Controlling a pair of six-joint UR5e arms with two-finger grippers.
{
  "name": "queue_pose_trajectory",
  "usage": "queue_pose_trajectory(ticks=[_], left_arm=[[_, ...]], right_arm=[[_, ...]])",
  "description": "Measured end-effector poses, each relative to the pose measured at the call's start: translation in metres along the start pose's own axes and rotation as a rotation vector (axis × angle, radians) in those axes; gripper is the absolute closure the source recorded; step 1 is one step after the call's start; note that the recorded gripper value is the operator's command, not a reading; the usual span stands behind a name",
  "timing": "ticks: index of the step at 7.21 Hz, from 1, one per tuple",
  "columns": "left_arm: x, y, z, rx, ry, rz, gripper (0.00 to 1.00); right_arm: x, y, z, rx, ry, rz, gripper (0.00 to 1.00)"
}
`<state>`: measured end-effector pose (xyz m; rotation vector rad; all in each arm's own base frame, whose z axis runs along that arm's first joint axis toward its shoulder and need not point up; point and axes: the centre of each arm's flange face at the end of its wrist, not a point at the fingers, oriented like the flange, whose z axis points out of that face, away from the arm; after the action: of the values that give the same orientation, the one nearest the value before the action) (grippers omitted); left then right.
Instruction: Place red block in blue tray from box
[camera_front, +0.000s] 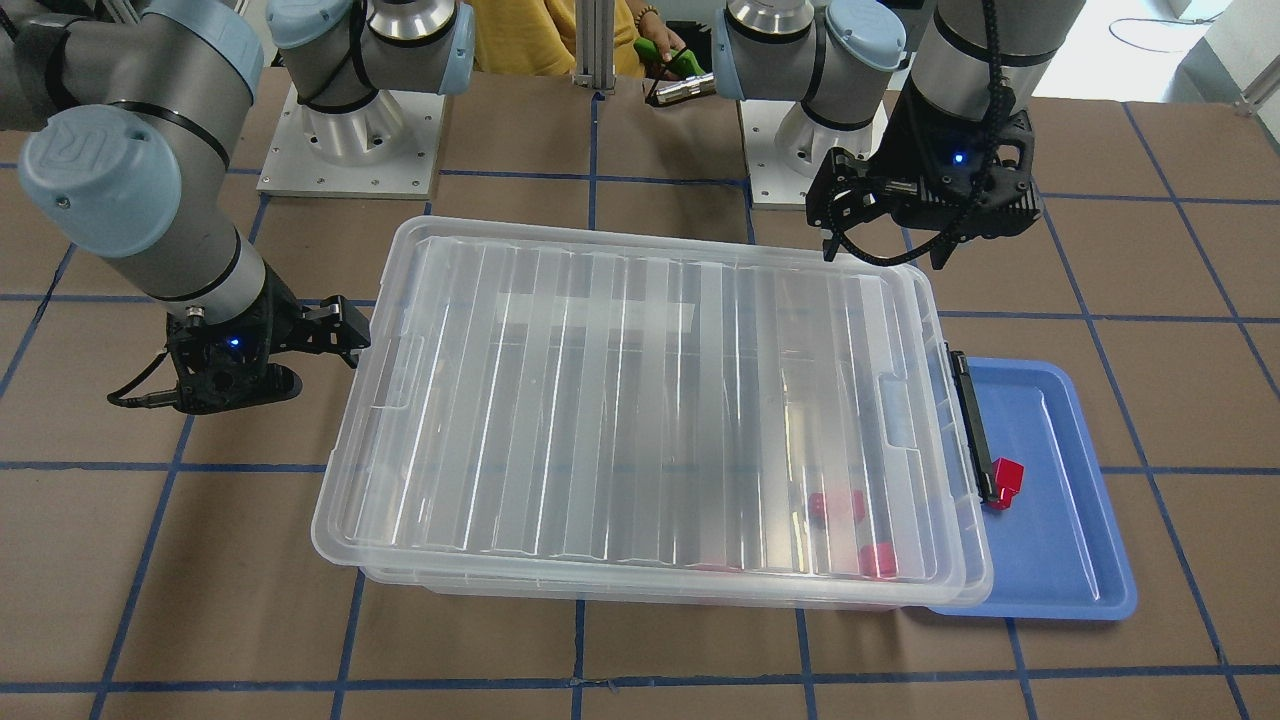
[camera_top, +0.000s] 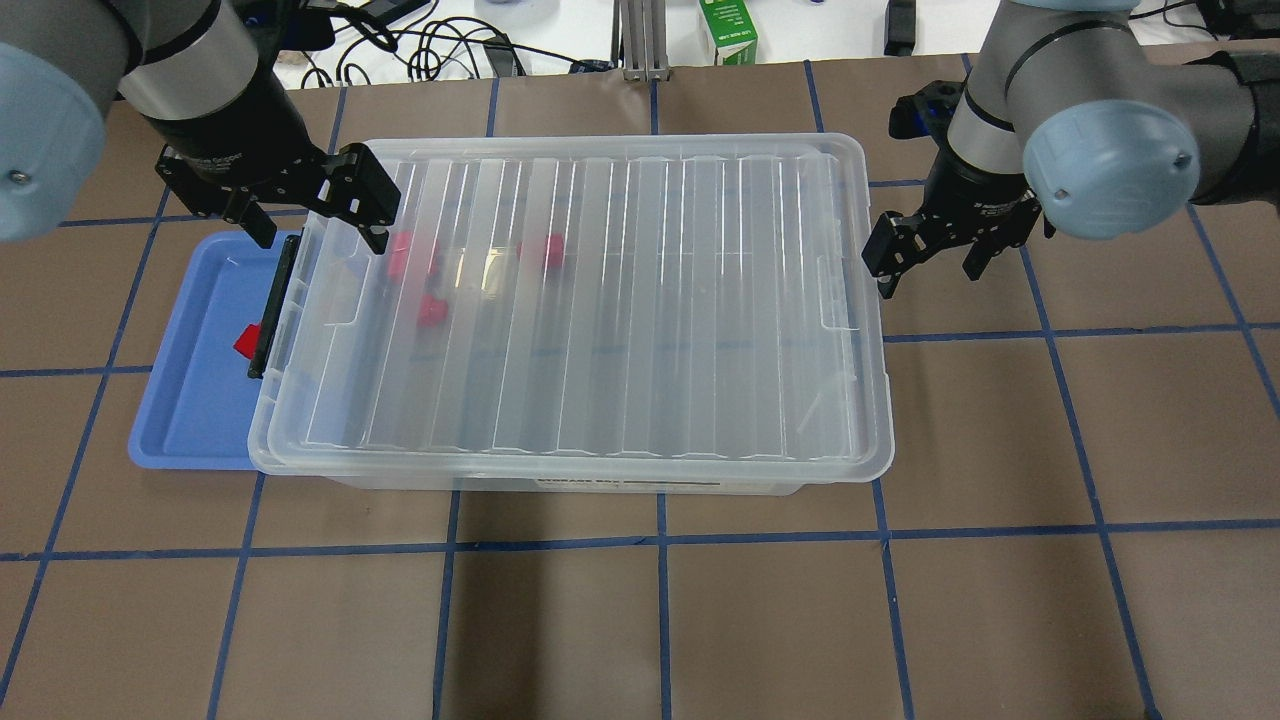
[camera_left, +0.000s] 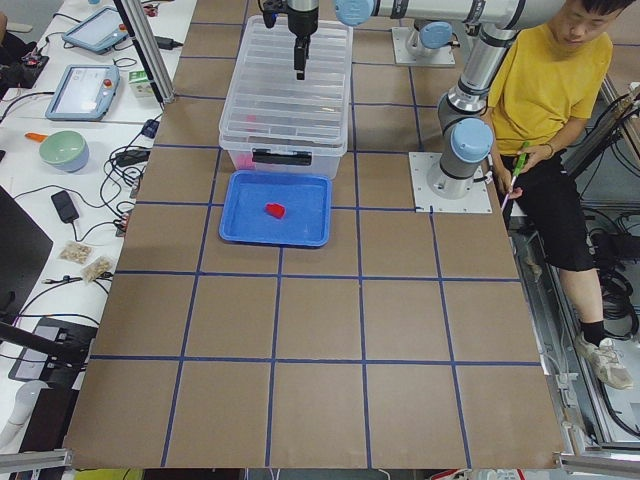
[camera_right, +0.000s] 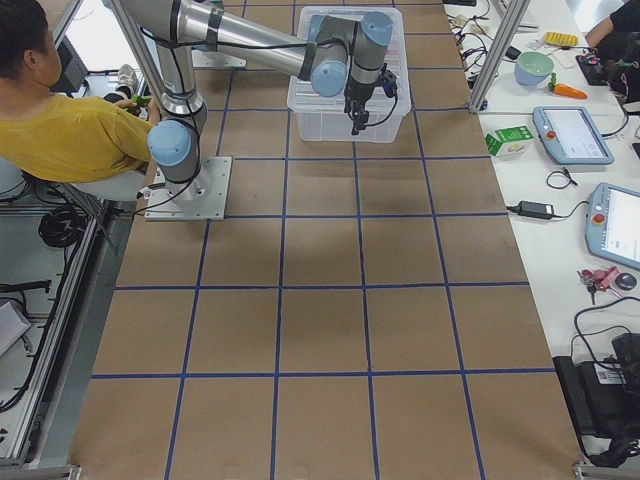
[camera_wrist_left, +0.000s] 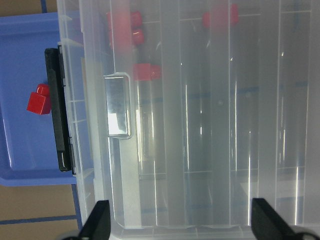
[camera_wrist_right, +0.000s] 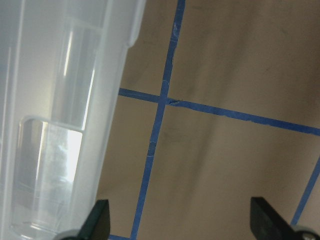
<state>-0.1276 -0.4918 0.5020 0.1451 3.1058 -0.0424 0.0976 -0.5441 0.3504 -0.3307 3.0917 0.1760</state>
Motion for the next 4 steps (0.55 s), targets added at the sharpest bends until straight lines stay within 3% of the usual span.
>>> queue_pose_trajectory(ticks=[2,4], left_arm=[[-0.001,-0.001,-0.004,0.026,-0.004,0.0,0.0],[-0.002,-0.002,-0.005,0.033,-0.003,-0.002,0.0]], right_arm=[[0.001,-0.002,-0.02,0.041,0.019,0.001,0.0],[-0.001,0.007,-0.064,0.104,0.043,0.007,0.0]])
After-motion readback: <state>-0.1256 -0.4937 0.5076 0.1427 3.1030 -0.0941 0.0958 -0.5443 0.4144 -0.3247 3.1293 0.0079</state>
